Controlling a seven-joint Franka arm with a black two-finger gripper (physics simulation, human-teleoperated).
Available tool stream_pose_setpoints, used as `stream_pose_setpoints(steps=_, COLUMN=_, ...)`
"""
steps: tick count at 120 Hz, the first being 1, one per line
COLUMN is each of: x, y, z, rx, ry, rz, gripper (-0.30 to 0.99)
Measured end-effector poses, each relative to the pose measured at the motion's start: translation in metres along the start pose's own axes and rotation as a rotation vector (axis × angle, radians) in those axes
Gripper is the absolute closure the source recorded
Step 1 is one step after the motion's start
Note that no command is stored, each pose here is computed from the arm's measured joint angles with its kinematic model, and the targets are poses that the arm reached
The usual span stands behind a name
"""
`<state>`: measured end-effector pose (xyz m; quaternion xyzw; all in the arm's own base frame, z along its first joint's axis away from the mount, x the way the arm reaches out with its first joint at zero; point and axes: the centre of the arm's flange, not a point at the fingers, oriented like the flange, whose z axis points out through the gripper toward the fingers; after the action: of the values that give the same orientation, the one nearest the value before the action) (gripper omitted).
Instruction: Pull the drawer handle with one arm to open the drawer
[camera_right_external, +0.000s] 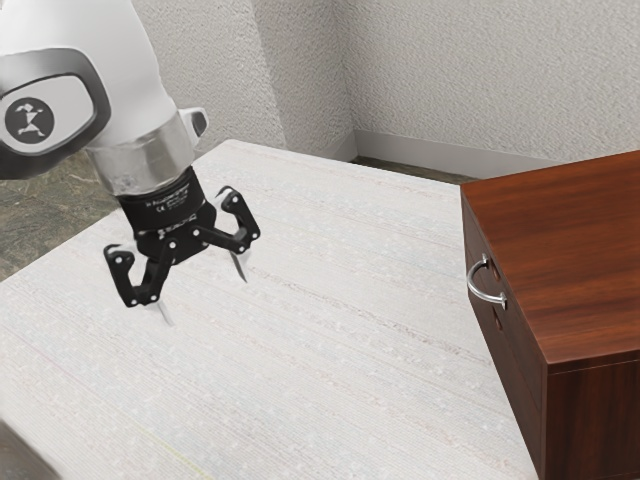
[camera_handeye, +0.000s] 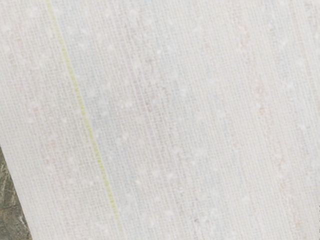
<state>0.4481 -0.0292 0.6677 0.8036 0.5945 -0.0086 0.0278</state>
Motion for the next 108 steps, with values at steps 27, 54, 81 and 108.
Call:
stream_pose_setpoints(steps=27, x=-0.002, y=0.019, z=0.020, rx=-0.009, ry=-0.002, rz=-0.045, gripper=0.00)
stream_pose_setpoints(steps=54, x=-0.006, y=0.058, z=0.049, rx=-0.058, ry=0.005, rz=-0.056, gripper=0.00)
stream_pose_setpoints(steps=81, x=-0.021, y=0.097, z=0.074, rx=-0.136, ry=0.027, rz=0.017, gripper=0.00)
stream_pose_setpoints(steps=108, x=-0.017, y=0.115, z=0.085, rx=-0.191, ry=0.045, rz=0.116, gripper=0.00)
